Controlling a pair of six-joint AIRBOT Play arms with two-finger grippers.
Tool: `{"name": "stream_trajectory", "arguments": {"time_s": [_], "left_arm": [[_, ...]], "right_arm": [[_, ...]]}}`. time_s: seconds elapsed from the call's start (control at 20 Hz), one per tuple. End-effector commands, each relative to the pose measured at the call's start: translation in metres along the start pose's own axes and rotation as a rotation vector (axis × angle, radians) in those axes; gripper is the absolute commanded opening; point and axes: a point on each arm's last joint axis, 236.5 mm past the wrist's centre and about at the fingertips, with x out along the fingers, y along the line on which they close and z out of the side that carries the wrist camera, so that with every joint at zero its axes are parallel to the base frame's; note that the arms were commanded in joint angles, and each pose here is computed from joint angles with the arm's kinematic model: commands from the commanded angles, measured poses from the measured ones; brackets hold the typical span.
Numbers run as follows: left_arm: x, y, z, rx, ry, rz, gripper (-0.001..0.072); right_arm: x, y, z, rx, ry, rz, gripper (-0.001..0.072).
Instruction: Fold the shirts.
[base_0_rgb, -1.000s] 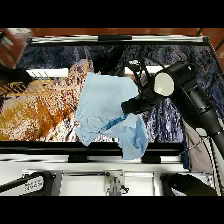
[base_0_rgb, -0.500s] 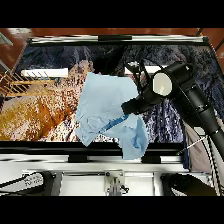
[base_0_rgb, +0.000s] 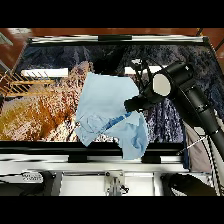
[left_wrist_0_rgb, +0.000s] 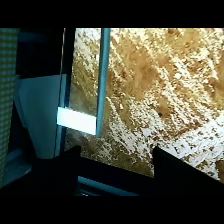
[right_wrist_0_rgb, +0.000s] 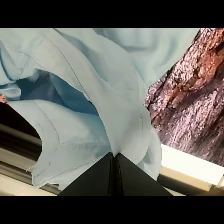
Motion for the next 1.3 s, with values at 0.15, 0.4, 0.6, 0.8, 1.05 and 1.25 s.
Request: {"name": "stream_trajectory", "arguments": {"time_s": [0.15, 0.4, 0.6, 0.8, 1.05, 1.25], "left_arm": [[0.061, 0.017, -0.039, -0.007, 0.108, -0.039, 0.0509], [0.102, 0.007, -0.054, -0.007, 0.172, -0.084, 0.0472], [0.124, 0.008, -0.051, -0.002, 0.158, -0.072, 0.0462], [0.134, 0.013, -0.048, 0.008, 0.142, -0.047, 0.0409], [0.148, 0.006, -0.061, 0.022, 0.194, -0.071, 0.0163], [0.143, 0.006, -0.061, 0.024, 0.196, -0.073, 0.0047]], "right_arm": [[-0.001, -0.016, 0.001, 0.055, -0.007, -0.071, 0.0066], [-0.001, -0.018, -0.001, 0.072, 0.001, -0.076, 0.0066], [-0.001, -0.018, -0.005, 0.096, 0.018, -0.080, 0.0066], [-0.001, -0.018, -0.007, 0.119, 0.027, -0.082, 0.0066], [-0.001, -0.018, -0.009, 0.138, 0.032, -0.081, 0.0066], [-0.001, -0.018, -0.009, 0.139, 0.032, -0.081, 0.0066]]}}
